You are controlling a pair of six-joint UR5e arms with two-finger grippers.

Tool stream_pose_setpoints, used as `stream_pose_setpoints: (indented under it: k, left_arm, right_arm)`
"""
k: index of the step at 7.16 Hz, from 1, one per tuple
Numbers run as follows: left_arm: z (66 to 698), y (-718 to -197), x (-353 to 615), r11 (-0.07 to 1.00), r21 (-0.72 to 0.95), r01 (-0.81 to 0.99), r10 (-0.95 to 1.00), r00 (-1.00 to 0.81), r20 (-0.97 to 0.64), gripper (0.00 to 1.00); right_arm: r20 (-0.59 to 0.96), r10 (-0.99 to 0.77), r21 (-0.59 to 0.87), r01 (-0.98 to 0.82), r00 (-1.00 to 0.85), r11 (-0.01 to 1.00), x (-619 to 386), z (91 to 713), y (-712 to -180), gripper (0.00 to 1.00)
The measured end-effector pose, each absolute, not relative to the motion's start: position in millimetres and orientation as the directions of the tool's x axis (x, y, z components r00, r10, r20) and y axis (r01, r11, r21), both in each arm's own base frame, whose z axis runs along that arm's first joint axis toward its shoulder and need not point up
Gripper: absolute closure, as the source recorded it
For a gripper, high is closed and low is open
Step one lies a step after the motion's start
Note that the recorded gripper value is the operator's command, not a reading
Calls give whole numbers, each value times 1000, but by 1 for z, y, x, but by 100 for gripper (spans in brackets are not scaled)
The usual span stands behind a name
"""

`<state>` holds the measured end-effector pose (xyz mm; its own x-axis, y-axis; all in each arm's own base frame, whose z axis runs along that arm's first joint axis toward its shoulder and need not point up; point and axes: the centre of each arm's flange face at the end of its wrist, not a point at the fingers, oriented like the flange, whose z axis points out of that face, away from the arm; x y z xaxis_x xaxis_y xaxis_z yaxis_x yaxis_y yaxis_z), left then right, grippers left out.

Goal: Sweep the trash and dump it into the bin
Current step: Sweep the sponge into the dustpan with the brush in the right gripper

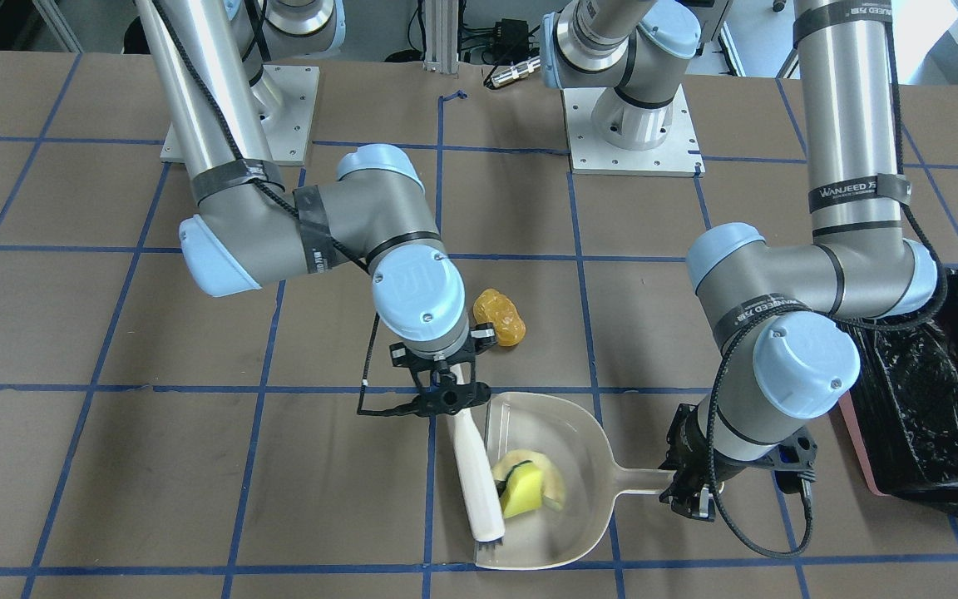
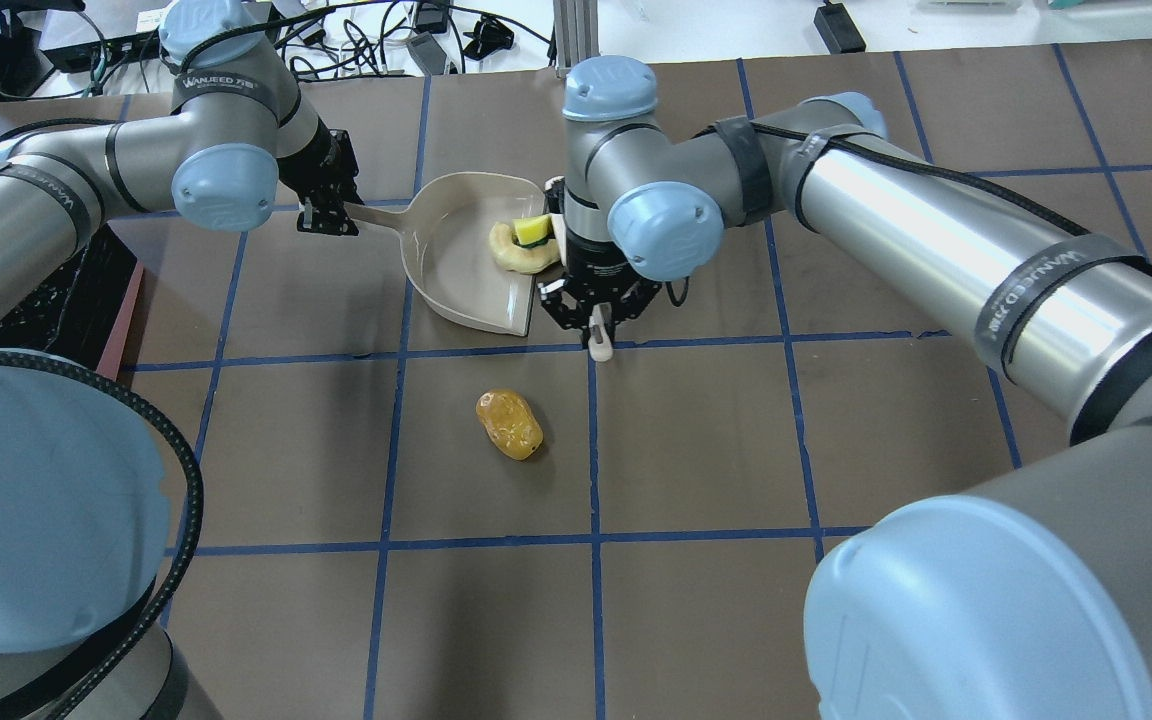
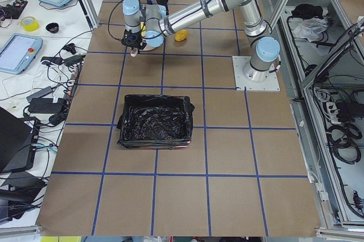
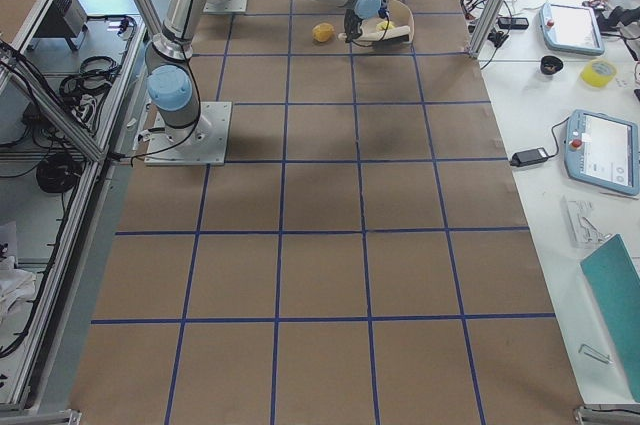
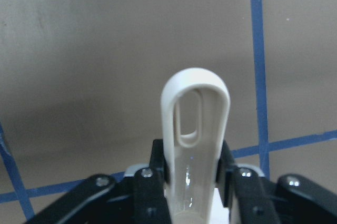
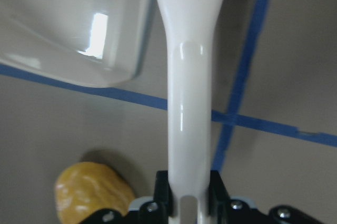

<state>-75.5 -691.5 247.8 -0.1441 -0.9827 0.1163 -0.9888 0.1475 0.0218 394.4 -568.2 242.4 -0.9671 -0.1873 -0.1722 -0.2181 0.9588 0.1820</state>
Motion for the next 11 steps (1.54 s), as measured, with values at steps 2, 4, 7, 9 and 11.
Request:
stream_pose_setpoints:
  k: [2,4,7,9,11]
  left_arm:
    - [248,-692,-76,146,25,-989,-983,-142,118,100]
    - [257,-690,-73,208,14,-978,-970,-204,128,100]
    - [262,-673,-22,286,12,-958,-954,-284,99,100]
    - [255,-637,0,281,29,-959,-959,-280,43,100]
    - [253,-591,-1,282,20,-959,-959,-282,-10,100]
  right_arm:
    - [-222,-203,146,-239,-954,960,426,266,-562,100]
    - [-137,-155,215,-182,-978,959,381,306,-555,100]
    - [-45,36,400,15,-998,916,333,344,-477,100]
    - [-31,261,463,217,-965,859,321,332,-414,100]
    - [7,439,446,396,-898,803,329,299,-373,100]
